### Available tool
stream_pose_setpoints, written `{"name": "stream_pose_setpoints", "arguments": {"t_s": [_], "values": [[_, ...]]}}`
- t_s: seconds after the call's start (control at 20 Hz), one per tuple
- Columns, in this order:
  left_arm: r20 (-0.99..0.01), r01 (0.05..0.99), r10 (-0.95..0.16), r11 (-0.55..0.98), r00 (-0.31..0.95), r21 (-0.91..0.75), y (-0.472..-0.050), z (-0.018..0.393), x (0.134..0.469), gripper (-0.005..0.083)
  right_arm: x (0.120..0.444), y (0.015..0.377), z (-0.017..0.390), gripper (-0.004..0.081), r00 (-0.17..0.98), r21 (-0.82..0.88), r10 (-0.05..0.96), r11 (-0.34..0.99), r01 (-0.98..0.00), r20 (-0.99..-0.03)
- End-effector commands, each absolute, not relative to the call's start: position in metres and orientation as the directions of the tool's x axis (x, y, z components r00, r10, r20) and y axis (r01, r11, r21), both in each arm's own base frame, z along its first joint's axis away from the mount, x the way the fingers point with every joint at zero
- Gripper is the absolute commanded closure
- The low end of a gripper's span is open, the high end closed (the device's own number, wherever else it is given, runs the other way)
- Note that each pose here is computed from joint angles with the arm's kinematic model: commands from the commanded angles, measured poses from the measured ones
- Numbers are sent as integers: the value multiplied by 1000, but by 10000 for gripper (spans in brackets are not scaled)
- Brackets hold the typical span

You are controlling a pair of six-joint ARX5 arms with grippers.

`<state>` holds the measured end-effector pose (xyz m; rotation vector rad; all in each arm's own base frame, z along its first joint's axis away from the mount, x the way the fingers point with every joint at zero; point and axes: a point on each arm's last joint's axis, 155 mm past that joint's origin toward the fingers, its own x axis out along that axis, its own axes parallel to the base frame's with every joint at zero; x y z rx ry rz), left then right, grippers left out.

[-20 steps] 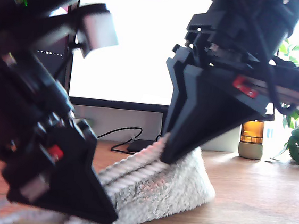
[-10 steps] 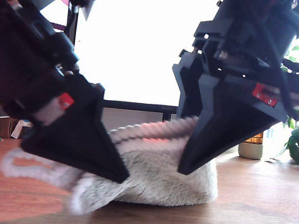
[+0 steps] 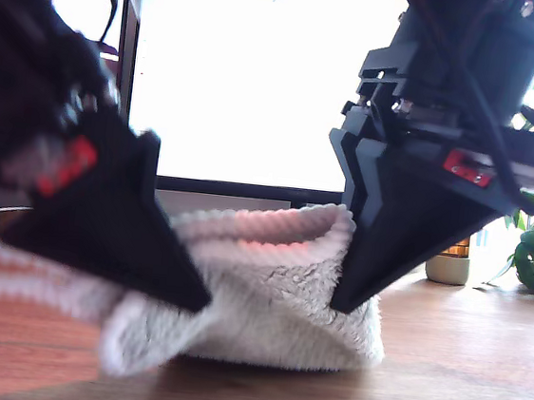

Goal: Fold the tea towel to a neat square and place it to the right

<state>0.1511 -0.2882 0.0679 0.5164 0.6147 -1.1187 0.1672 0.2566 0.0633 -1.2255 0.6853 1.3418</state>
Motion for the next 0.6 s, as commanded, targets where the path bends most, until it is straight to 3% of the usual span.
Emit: {"name": "stream_pose_setpoints", "arguments": {"t_s": [0.0, 0.3, 0.55], "values": [[-694, 937, -659, 343, 292, 69, -287, 68, 148, 795, 161, 257, 63, 781, 161, -232, 331, -186, -955, -930], [-774, 956, -611, 291, 166, -25, -274, 51, 122, 794, 140, 248, 57, 781, 95, -123, 285, -84, -989, -954], [-807, 963, -588, 244, 54, -113, -275, 73, 105, 794, 117, 235, 52, 781, -7, 10, 242, 11, -1000, -970]]}}
